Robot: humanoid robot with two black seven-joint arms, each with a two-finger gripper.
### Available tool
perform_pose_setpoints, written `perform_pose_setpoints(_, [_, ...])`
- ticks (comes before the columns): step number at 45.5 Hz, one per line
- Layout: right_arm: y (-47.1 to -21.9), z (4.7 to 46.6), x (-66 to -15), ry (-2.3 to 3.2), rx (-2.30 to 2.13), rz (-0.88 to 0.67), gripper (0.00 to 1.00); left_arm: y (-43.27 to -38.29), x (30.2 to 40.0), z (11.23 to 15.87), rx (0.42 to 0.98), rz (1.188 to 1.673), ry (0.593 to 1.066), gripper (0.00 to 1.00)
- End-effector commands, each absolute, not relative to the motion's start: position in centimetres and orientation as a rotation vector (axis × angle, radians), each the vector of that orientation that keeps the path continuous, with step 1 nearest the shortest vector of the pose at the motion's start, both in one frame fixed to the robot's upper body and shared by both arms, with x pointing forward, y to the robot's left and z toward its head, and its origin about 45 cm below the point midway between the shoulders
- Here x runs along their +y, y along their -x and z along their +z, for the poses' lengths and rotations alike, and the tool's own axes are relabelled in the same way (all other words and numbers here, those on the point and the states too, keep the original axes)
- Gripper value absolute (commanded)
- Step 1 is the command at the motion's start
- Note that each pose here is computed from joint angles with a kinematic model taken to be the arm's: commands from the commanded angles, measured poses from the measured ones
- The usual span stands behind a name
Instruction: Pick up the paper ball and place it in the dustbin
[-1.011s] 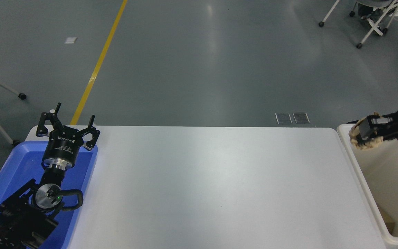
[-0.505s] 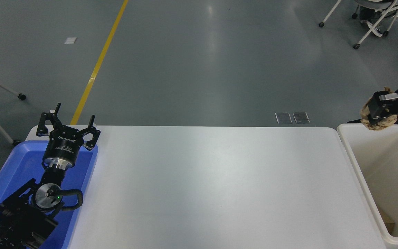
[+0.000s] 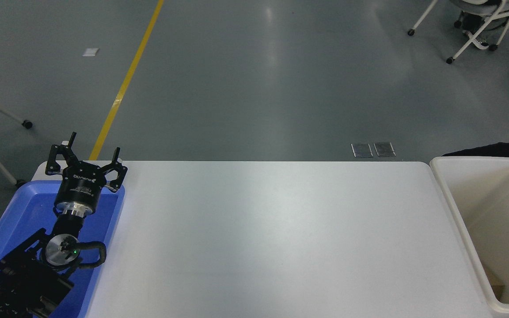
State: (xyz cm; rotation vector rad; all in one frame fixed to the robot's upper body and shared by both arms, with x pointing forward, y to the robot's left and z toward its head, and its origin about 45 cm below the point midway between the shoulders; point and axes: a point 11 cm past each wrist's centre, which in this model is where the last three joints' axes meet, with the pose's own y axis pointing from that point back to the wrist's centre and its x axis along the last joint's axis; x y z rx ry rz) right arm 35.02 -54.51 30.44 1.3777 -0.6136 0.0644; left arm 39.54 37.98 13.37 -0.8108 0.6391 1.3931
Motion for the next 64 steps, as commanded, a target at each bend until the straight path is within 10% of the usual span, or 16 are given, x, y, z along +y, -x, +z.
perform_pose_setpoints(1, [-31.2,20.9,-61.3,-1.233,-0.814,0.024,0.00,-39.56,37.98,13.40,0.639,1.393,0.811,1.00])
perform_pose_setpoints(21, [-27.8,8.4,-57.7,-1.236,-0.965,-0.003,0.00,-39.56,37.98,13.40,0.639,1.393,0.811,1.00])
perform_pose_setpoints(35, [-28.6,7.0,-55.8,-1.266,-0.994,0.015,0.00,-39.56,37.98,13.40,0.639,1.393,0.811,1.00])
perform_pose_setpoints(37, [-28.6,7.0,-55.7,-1.266,-0.998,0.020,0.18,-39.56,37.98,13.40,0.639,1.393,0.811,1.00])
perform_pose_setpoints(40, [-28.6,7.0,-55.6,-1.269,-0.995,0.019,1.00,-39.56,37.98,13.40,0.639,1.393,0.811,1.00])
perform_pose_setpoints(64, [-29.8,8.1,-55.7,-1.273,-0.999,0.045,1.00,-39.62,37.96,13.46,0.638,1.392,0.812,1.00])
